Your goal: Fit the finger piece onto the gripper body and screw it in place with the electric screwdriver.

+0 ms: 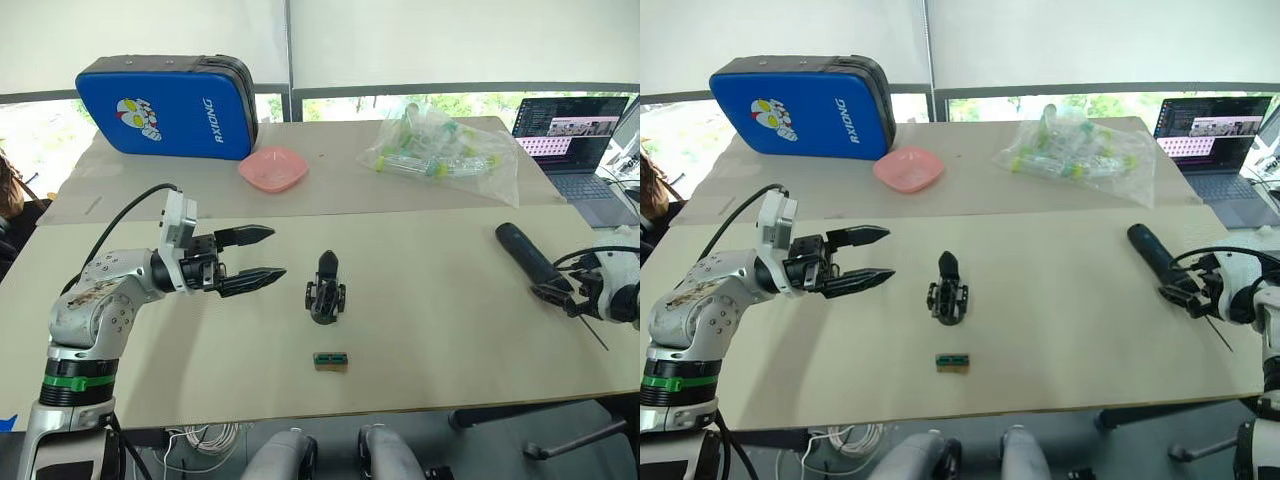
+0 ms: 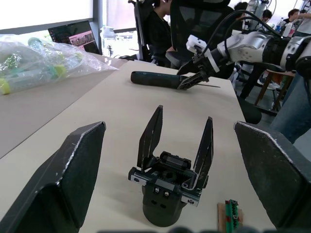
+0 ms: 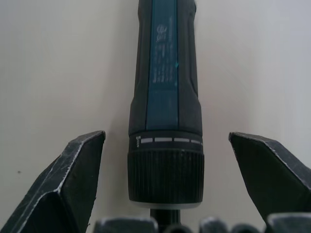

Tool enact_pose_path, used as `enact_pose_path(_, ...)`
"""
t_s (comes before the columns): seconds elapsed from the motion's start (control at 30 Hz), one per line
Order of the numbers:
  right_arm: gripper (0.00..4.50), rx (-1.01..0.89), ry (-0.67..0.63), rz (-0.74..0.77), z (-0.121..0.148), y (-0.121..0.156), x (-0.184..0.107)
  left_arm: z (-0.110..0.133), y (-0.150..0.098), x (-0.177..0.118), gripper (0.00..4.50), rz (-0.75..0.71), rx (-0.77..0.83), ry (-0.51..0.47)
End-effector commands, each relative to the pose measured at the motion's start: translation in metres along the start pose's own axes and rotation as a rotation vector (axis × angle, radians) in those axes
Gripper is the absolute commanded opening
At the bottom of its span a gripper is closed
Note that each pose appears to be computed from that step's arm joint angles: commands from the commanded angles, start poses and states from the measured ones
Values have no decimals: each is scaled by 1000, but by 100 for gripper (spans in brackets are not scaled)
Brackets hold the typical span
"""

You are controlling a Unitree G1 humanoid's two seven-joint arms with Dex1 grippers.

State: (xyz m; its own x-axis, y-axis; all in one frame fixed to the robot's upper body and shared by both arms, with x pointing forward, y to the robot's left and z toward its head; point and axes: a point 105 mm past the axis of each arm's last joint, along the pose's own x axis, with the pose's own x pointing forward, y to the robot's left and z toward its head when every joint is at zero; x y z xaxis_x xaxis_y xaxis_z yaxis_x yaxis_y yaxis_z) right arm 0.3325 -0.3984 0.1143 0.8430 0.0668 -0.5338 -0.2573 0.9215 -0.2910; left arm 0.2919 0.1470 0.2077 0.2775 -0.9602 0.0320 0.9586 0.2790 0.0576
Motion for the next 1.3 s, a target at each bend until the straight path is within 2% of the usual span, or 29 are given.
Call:
enact_pose_path(0.03, 450, -16, -12, -20, 6, -7, 2, 11, -3, -1, 446, -4, 56, -9)
enact_pose_path(0.2, 450, 45, -52, 71, 12, 3, 9, 11, -3, 0, 446, -13, 57, -4)
enact_pose_path(0.3, 366, 46, -98, 65, 20, 2, 10, 10, -4, 0, 450, -16, 59, 0)
enact_pose_path(0.47, 192, 10, -178, 41, 31, -3, 5, 4, -7, -3, 450, -36, 54, 21)
enact_pose_path(0.57, 191, -29, -310, 82, 51, 2, -4, 1, -8, -5, 450, -41, 53, 27)
enact_pose_path(0.67, 191, -102, -409, 180, 76, 27, -22, -3, -6, -10, 450, -21, 67, 28)
enact_pose_path(0.8, 191, -125, -399, 241, 87, 61, -43, -10, -6, -17, 450, -12, 69, 44)
enact_pose_path(0.87, 191, -154, -375, 300, 92, 90, -59, -17, -7, -24, 450, -7, 71, 73)
enact_pose_path(1.03, 191, -185, -293, 345, 81, 135, -76, -31, -7, -37, 450, 13, 80, 115)
enact_pose_path(1.3, 191, -136, -213, 384, 48, 169, -69, -41, -11, -37, 450, 2, 81, 125)
